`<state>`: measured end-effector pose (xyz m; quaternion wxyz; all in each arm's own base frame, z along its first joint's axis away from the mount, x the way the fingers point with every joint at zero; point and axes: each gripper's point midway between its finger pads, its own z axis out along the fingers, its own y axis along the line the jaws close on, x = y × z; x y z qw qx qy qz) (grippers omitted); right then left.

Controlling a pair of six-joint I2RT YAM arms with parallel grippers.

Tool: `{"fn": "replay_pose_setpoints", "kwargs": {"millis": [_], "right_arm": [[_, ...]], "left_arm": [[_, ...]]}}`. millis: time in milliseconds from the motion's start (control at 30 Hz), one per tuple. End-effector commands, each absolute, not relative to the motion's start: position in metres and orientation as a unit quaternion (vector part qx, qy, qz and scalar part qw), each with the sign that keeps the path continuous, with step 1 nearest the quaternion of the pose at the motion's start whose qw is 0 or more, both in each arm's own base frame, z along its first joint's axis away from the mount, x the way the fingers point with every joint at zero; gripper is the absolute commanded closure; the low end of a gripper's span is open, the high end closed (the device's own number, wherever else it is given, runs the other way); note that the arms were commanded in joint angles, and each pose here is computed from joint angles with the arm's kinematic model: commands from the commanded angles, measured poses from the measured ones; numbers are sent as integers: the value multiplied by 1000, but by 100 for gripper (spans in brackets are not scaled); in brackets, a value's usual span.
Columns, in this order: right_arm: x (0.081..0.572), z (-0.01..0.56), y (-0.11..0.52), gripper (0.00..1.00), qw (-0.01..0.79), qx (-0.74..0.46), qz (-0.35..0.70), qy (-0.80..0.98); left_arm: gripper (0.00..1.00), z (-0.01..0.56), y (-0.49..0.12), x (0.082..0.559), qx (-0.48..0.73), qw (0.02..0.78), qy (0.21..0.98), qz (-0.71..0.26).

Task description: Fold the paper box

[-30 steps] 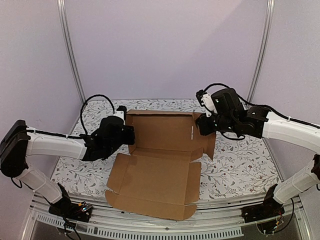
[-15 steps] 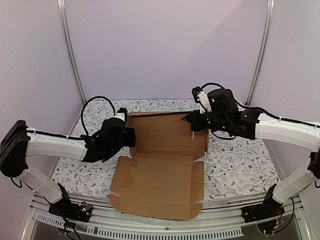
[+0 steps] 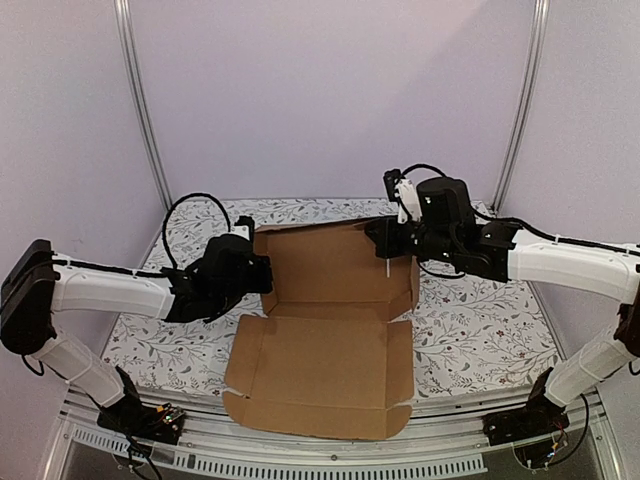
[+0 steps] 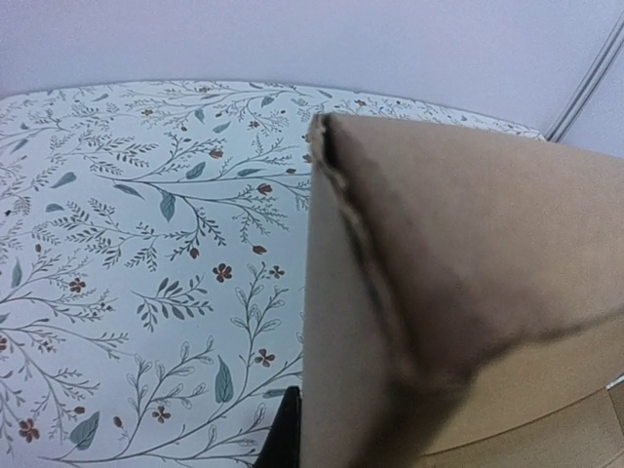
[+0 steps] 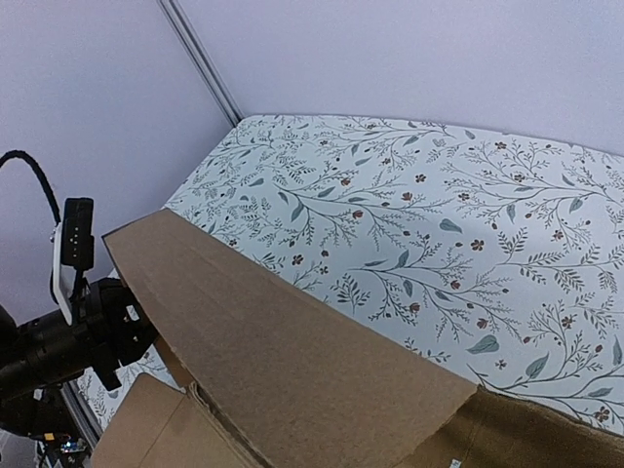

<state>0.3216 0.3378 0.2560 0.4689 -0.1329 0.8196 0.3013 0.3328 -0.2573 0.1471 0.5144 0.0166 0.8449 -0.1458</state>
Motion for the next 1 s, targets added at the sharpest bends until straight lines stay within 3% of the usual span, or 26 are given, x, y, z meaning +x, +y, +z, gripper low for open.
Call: {"fn": "replay_pose_setpoints", "kwargs": {"millis": [0,533,967], "right_arm": [[304,256,339,100,453,-161,326,814],[225,270,283,100,439,-250,336,795],[183,245,248,100,463,-260,368,764]], "left_arm": [[100,172,-276,332,12,518,831,-203],[100,165,-255,348,-20,510,834,-209],[100,161,-247,351,-71,478,821,-303]]}}
